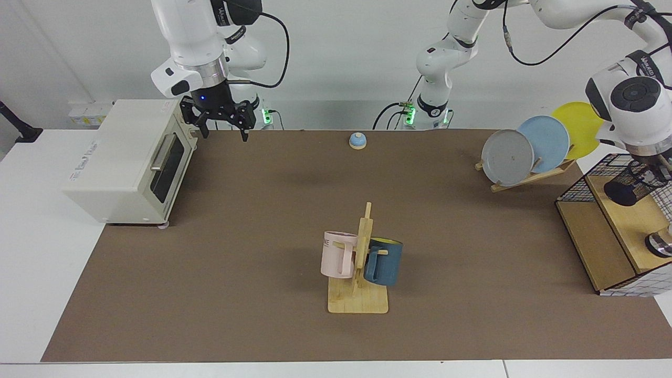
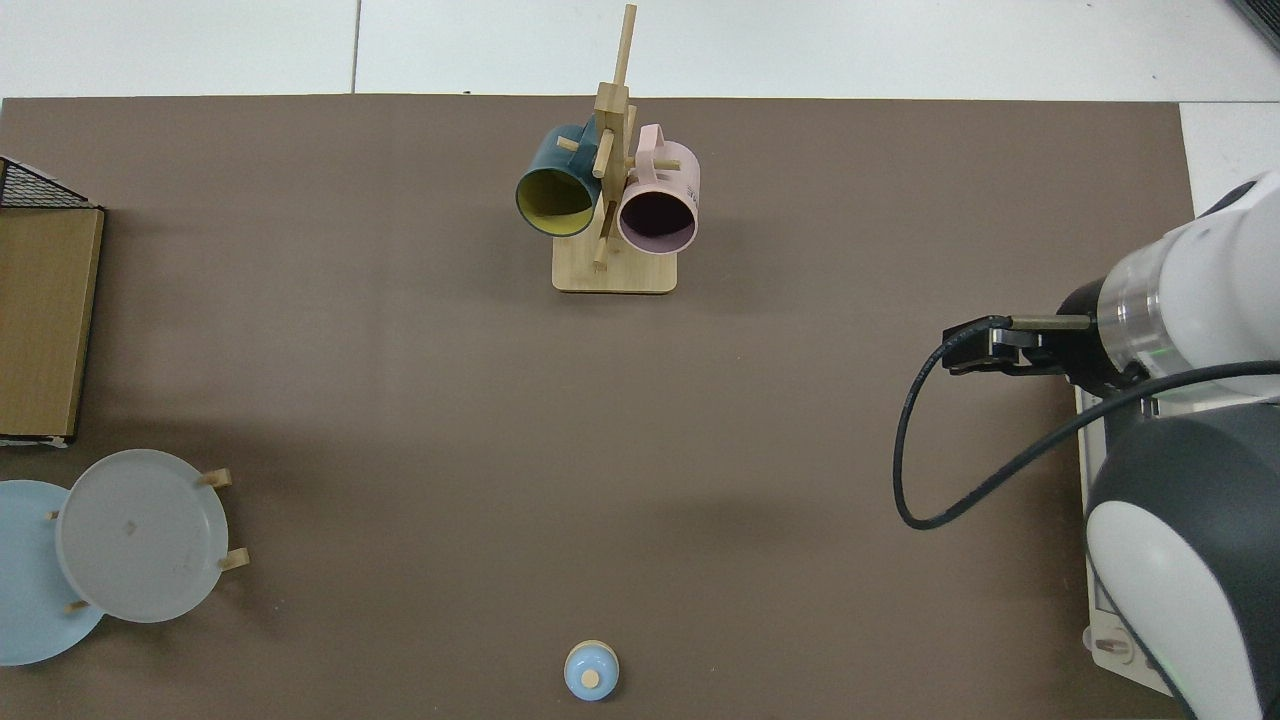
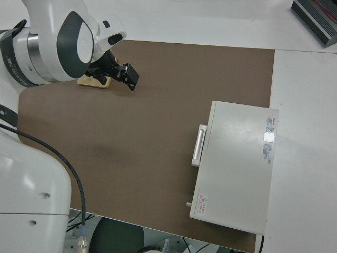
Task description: Put markers into pen holder
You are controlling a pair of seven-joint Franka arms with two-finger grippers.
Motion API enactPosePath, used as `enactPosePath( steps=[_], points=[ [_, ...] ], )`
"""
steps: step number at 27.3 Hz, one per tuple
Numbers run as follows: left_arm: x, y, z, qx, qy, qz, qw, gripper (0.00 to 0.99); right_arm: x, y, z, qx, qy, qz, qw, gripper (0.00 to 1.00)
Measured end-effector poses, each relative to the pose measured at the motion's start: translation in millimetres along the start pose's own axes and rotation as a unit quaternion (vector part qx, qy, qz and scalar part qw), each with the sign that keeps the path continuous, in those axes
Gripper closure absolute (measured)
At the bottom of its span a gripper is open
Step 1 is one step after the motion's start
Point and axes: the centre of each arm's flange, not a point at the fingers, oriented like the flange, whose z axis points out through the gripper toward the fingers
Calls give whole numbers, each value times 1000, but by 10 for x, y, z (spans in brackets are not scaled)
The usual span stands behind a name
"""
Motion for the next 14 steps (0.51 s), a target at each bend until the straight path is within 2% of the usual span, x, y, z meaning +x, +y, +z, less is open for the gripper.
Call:
enactPosePath(
  steps=[4, 14],
  points=[
    [-4, 3, 4, -1, 0, 0, 1000, 753, 0, 0, 0, 0, 0, 0, 1000, 0],
    [-15, 7, -13, 0, -1, -1, 1000, 727, 0, 0, 0, 0, 0, 0, 1000, 0]
  ],
)
